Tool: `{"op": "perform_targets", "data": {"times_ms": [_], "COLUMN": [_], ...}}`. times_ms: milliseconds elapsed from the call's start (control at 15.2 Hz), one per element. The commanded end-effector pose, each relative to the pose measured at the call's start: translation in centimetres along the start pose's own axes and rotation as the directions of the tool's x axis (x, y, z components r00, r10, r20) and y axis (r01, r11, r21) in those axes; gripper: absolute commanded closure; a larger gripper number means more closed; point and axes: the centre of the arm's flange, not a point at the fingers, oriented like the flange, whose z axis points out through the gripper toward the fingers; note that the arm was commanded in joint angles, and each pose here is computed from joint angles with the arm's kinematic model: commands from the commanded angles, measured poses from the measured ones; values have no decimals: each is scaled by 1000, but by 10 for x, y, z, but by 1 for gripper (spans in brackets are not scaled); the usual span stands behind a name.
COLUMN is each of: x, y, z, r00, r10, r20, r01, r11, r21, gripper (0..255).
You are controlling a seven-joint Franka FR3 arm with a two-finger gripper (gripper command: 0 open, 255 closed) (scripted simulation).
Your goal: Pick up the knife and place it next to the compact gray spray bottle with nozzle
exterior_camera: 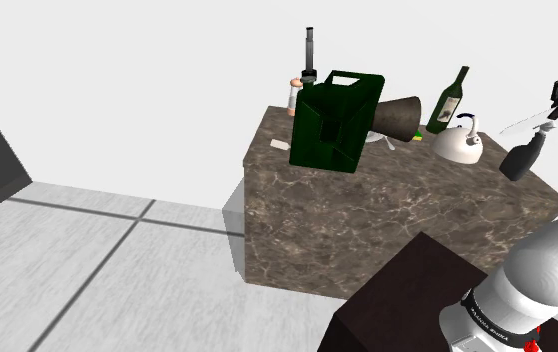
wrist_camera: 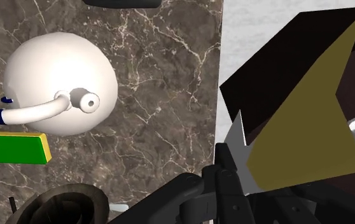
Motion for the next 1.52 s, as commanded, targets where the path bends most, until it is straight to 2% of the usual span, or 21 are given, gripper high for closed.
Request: {"op": "perform_targets", "data": {"times_ms": [0,1452], "x": [-1,-13], "y": [0,-4], "z": [12,127], "r00": [1000,1000], "r10": [0,0], "r20": [0,0], "r01": [0,0], "r11": [1000,1000], "r21": [0,0], "gripper": [255,255]}}
